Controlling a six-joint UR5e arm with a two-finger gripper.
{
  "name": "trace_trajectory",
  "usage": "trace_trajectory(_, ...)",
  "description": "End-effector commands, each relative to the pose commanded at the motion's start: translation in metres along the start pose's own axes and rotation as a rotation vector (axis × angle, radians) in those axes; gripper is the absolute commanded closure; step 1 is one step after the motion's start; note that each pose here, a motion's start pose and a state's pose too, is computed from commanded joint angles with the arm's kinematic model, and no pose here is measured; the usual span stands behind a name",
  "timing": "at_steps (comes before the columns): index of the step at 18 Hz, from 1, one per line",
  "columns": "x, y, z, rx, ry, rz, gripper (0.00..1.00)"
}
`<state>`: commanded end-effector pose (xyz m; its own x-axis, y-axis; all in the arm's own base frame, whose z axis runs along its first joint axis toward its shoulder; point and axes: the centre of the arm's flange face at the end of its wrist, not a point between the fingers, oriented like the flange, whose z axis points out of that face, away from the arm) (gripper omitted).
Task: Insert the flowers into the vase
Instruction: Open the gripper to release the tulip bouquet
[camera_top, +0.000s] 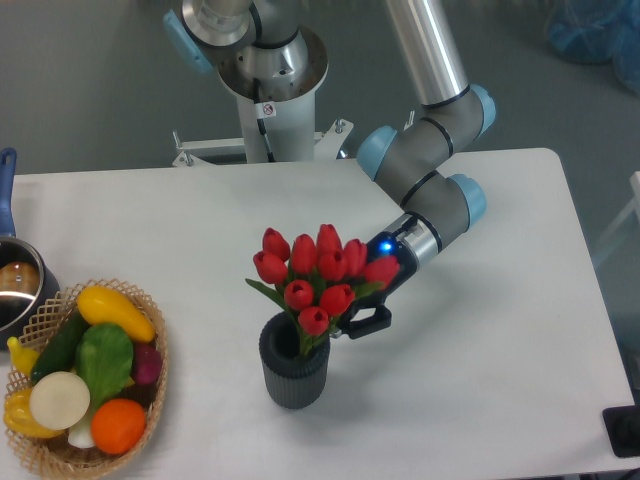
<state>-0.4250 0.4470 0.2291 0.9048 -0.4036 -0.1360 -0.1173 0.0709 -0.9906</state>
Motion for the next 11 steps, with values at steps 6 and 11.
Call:
trace_trajectory(6,0.0048,-0.0066,-0.0008,0.000,-0.001,0.003,0.22)
trace_trajectory(11,0.0065,-0.0074,-0.0016,0.000,-0.003,0.005,0.04)
